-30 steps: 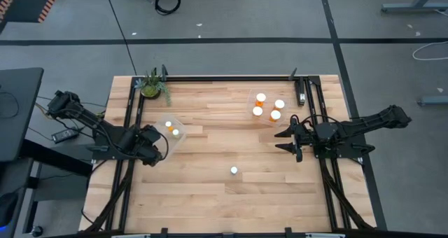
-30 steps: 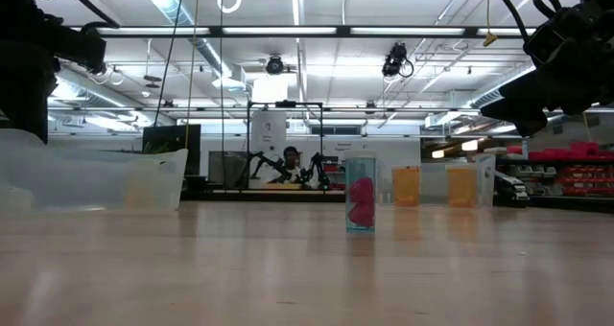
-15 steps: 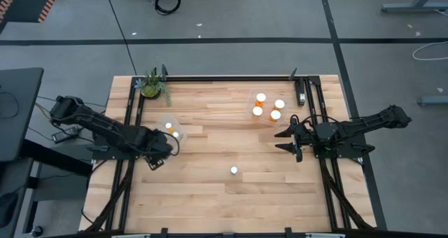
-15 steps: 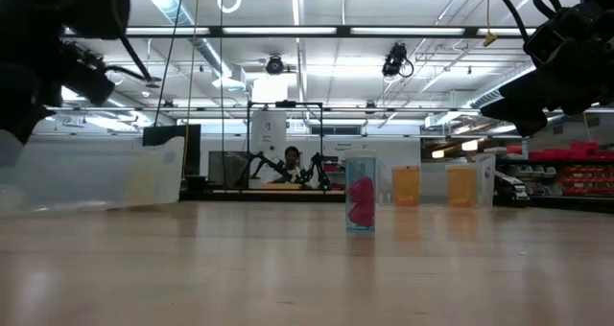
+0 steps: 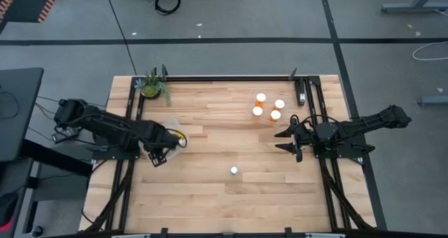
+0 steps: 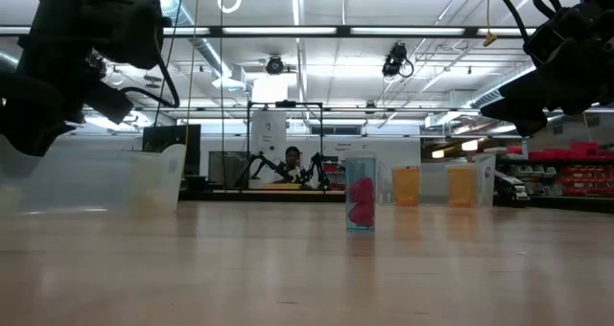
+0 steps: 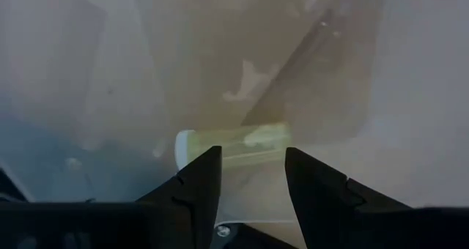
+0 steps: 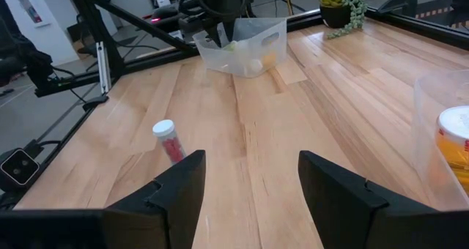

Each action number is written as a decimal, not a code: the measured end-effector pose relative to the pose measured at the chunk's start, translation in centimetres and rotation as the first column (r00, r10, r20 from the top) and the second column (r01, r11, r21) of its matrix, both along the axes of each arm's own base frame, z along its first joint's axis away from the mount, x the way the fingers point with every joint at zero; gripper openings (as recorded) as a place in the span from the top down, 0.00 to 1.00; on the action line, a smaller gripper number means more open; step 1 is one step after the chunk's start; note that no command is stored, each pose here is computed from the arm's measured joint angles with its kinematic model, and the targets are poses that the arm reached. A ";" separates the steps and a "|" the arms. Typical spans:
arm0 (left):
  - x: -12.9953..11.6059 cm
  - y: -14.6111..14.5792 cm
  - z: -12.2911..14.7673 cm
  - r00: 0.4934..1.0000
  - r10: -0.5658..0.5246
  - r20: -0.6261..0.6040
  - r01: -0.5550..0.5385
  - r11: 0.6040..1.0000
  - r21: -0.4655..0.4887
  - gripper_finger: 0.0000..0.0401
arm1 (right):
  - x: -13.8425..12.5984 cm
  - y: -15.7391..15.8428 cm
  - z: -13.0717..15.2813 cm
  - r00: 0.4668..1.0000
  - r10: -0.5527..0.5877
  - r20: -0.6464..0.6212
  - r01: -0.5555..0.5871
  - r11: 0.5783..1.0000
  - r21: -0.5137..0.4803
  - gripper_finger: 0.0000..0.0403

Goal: Pick and place medicine bottles into bin by pill shape (circle, oval)
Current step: Remove small yellow pill bottle from the left transparent bin

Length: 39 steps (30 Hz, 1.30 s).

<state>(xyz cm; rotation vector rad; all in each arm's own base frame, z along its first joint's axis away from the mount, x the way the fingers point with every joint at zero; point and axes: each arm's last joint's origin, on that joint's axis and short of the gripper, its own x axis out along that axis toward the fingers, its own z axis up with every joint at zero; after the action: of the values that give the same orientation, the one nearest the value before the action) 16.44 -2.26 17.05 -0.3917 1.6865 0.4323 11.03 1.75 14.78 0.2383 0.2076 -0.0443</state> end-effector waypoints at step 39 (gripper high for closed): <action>3.8 1.4 0.1 0.822 0.487 -0.294 -0.447 0.873 0.197 0.66 | 0.0 0.0 -0.1 1.000 0.000 -0.009 0.000 1.000 -0.002 0.44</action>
<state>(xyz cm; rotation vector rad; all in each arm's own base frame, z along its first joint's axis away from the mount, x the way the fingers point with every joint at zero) 20.20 -0.82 17.16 -0.6810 1.8757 1.0107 11.07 1.76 14.70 0.2363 0.2162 -0.0455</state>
